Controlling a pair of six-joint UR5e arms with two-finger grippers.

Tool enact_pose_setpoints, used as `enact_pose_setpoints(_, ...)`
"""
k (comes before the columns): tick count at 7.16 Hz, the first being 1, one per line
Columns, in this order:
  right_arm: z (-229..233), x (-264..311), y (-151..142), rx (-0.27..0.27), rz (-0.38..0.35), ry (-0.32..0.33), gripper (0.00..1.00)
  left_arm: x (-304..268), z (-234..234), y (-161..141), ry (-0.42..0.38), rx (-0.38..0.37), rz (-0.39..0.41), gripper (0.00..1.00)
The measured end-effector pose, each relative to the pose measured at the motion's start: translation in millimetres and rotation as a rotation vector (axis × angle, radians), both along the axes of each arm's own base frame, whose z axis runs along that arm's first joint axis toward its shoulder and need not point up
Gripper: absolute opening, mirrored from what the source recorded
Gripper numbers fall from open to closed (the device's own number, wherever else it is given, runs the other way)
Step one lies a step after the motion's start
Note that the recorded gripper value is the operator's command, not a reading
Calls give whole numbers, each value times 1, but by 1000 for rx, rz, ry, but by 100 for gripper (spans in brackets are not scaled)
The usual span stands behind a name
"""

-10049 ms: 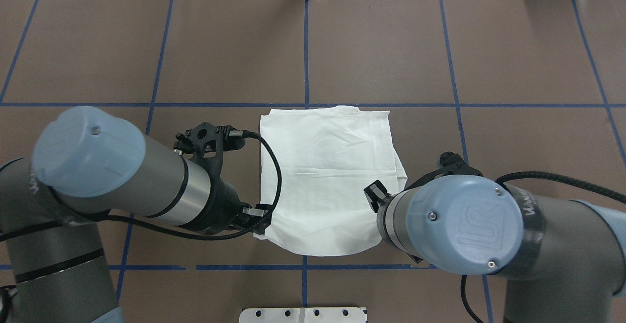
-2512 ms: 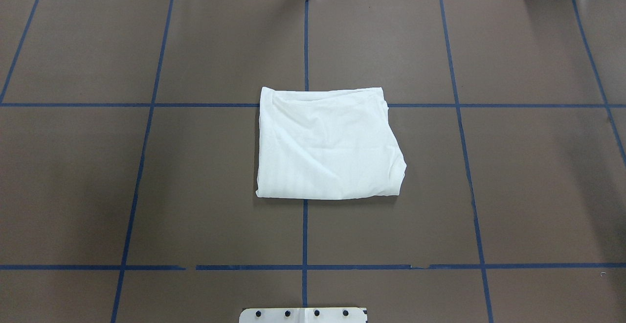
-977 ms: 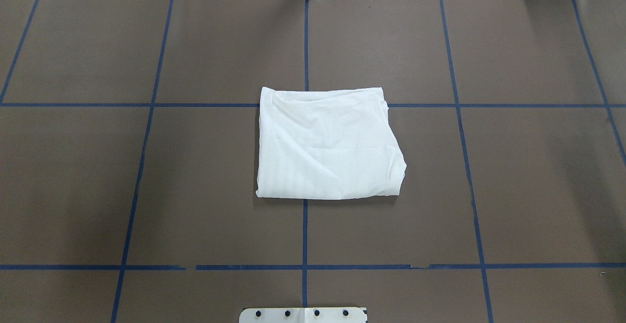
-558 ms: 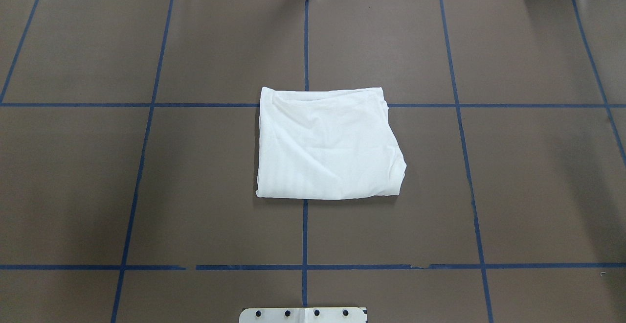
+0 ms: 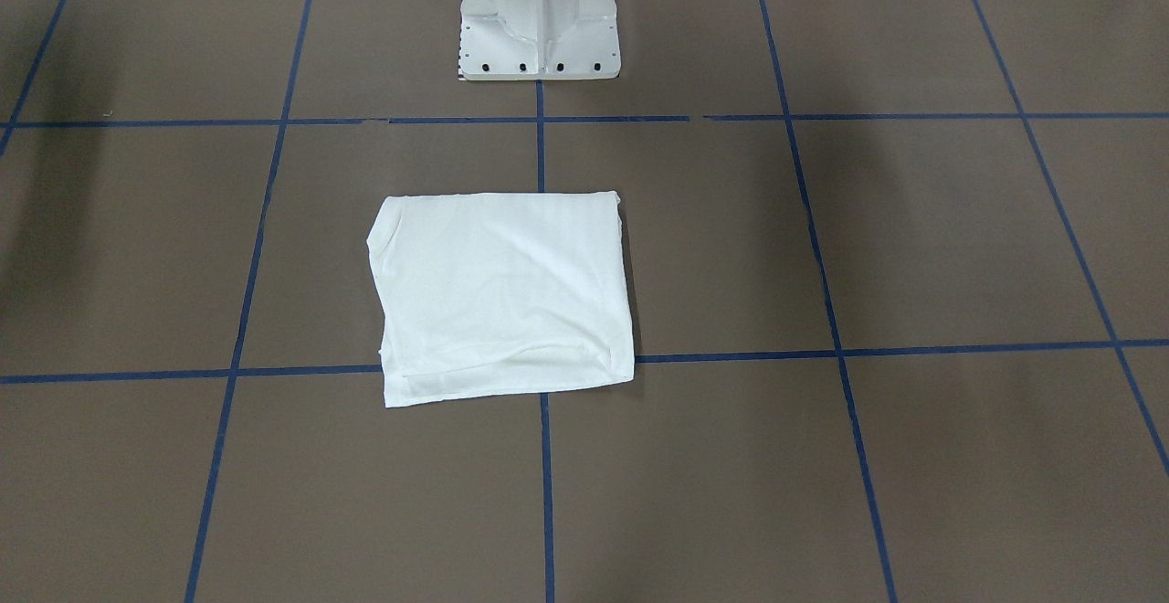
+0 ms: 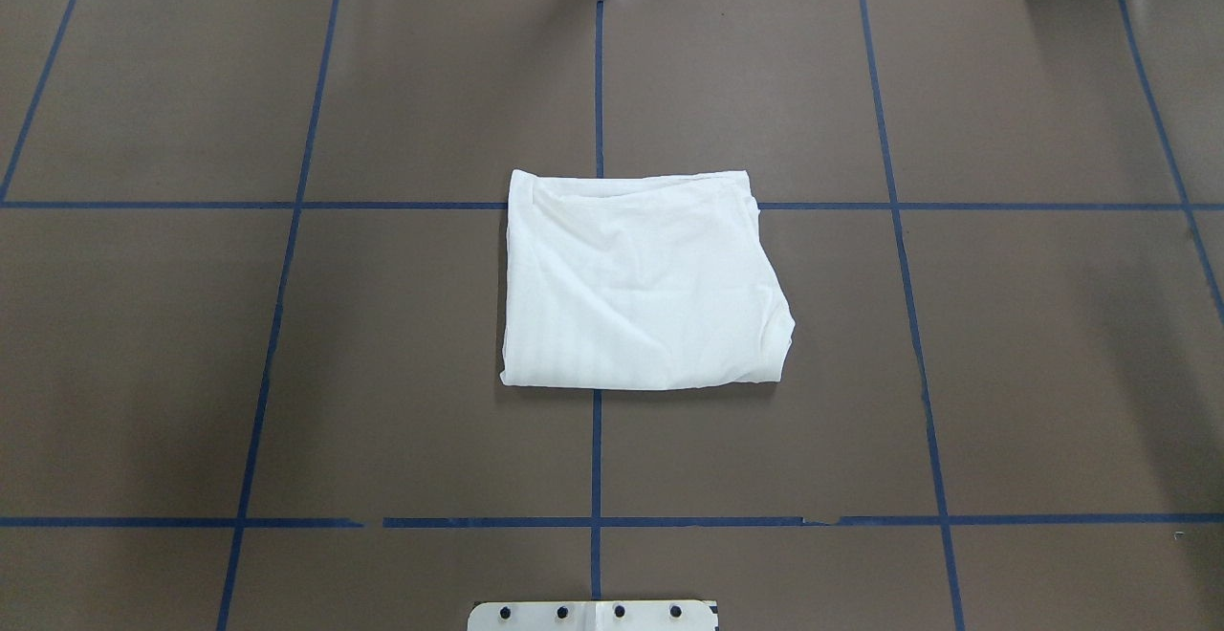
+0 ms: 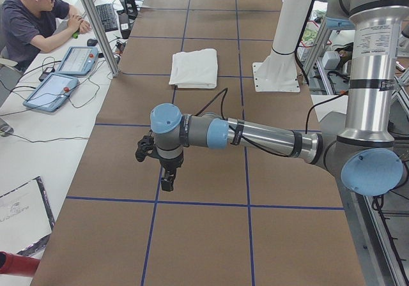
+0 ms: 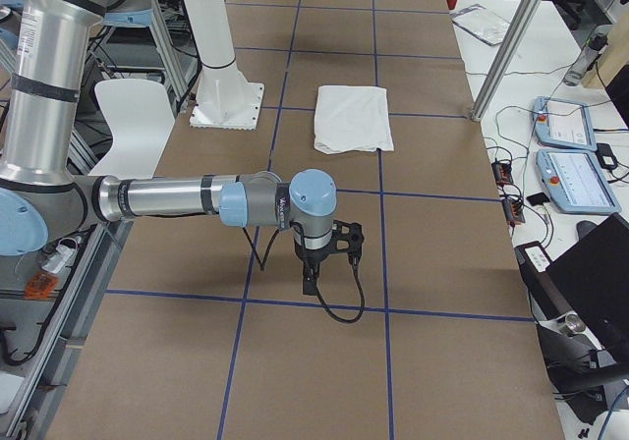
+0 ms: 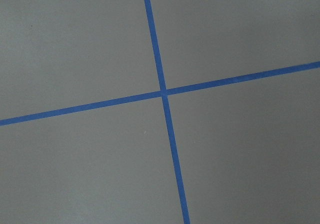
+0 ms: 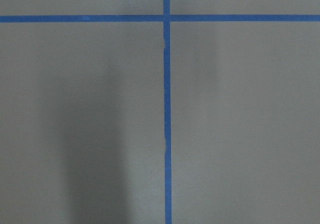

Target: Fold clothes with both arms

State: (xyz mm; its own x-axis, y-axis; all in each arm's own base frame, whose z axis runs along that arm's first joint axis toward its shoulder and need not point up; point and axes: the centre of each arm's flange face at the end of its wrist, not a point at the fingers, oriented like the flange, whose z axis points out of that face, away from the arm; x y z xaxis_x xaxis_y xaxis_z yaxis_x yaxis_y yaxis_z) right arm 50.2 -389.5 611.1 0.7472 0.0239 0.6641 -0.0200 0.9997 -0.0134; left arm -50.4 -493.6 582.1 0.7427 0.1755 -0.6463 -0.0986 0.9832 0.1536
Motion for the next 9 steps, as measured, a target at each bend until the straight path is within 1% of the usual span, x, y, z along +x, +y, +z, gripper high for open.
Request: enact_pose_setpoints(9,-1,0,0,3,-1,-2,100,0,5,4,-1,-10,0,100)
